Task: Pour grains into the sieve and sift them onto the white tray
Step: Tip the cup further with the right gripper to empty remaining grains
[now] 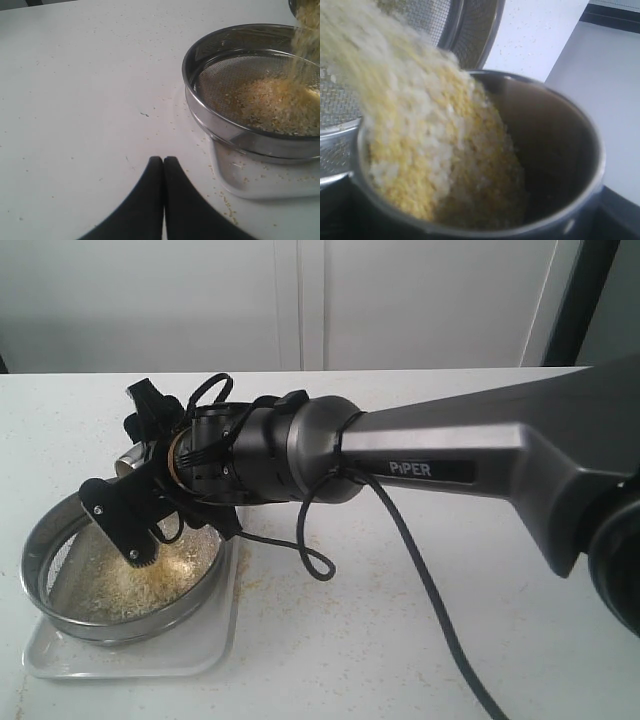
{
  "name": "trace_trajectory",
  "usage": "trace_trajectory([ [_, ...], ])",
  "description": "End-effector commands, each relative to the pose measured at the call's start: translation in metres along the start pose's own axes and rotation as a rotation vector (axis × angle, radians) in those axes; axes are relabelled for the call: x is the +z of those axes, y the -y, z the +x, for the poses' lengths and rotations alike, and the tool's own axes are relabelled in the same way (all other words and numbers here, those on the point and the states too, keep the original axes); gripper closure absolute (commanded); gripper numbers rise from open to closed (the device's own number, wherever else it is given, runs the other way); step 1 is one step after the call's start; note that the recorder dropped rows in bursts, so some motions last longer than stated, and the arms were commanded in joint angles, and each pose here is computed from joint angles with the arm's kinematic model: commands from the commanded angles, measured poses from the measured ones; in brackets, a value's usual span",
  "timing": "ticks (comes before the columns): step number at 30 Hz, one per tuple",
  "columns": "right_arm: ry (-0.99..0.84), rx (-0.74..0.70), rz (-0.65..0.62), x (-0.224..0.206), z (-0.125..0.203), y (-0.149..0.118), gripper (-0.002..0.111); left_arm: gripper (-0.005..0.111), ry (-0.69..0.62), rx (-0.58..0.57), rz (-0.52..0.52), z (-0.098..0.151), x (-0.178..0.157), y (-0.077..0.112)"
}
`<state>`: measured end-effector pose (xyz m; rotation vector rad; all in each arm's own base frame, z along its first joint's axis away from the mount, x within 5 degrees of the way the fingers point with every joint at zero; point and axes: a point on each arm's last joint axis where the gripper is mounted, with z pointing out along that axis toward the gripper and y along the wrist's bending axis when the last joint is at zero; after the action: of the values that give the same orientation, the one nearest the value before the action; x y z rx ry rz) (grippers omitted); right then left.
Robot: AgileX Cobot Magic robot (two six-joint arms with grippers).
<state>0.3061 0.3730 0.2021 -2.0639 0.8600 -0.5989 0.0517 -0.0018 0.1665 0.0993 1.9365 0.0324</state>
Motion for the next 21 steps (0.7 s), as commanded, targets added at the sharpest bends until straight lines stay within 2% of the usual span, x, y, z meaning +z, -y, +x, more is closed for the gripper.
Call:
trace_trajectory([
  [1,-0.008,-0.015,0.021,-0.005,0.001,0.0074,0.108,0.107,0.005,-0.012,0.001,0.0002,-0.0001,0.0002],
  [21,-0.034,-0.095,0.028,-0.0068,-0.0036,0.008,0.108,0.107,0.005,-0.012,0.001,0.0002,-0.0001,0.0002],
])
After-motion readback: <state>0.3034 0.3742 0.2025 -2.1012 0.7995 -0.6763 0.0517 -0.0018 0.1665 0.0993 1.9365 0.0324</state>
